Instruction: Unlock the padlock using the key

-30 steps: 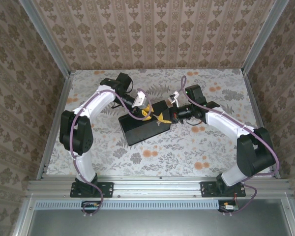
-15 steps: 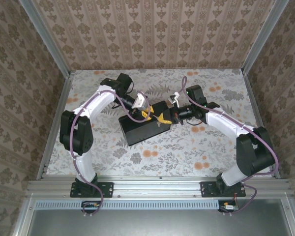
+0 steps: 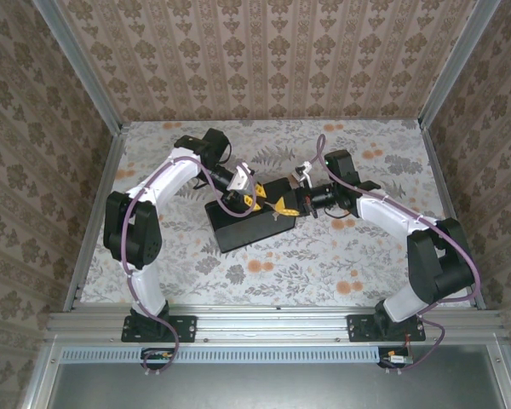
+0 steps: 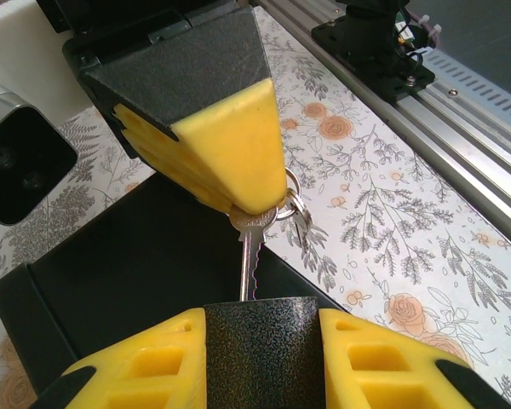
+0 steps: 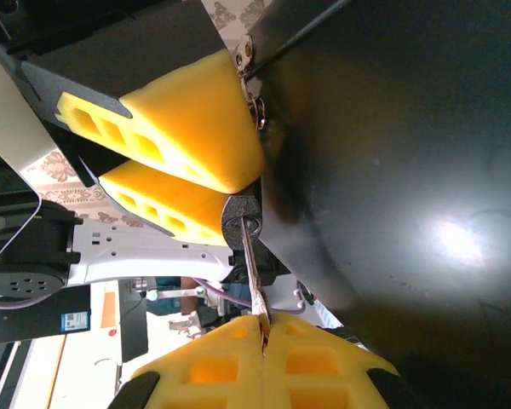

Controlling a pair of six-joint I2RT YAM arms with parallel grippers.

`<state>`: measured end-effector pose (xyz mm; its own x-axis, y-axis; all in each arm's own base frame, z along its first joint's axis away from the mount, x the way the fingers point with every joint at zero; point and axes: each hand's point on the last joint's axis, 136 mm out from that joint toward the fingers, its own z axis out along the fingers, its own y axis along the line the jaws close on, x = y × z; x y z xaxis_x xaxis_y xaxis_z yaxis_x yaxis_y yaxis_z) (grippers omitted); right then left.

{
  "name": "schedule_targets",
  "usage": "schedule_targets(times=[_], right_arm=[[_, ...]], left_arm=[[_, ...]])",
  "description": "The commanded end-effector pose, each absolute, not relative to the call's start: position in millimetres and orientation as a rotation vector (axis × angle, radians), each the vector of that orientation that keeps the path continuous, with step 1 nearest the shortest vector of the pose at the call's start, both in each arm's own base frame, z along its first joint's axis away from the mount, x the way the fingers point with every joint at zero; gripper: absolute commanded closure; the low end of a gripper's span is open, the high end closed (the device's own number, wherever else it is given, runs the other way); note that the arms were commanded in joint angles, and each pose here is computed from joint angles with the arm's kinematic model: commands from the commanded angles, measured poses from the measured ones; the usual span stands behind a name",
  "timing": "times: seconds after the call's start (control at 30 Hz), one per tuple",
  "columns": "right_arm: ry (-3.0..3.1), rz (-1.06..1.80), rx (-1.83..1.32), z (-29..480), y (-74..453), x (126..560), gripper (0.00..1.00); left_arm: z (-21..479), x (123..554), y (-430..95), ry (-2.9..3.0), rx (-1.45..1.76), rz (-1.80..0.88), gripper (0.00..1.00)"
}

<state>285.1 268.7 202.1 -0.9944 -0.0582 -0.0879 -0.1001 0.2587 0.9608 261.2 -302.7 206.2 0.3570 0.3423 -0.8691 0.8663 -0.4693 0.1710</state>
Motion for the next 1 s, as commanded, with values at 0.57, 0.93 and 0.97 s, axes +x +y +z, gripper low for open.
schedule_targets(times=[0.57,0.93,0.97], right_arm=[[2.478,1.866,-0.256,201,267,261,1.0],[2.484,1.841,-0.246,199,266,272,1.0],[2.485,1.839,-0.246,199,267,272,1.0]], left_arm=[[215,255,-303,0.993,1.967,-1.101,0.76],[212,253,-305,0.992,2.001,-1.087,0.76],[212,253,-305,0.99,2.005,-1.087,0.76]])
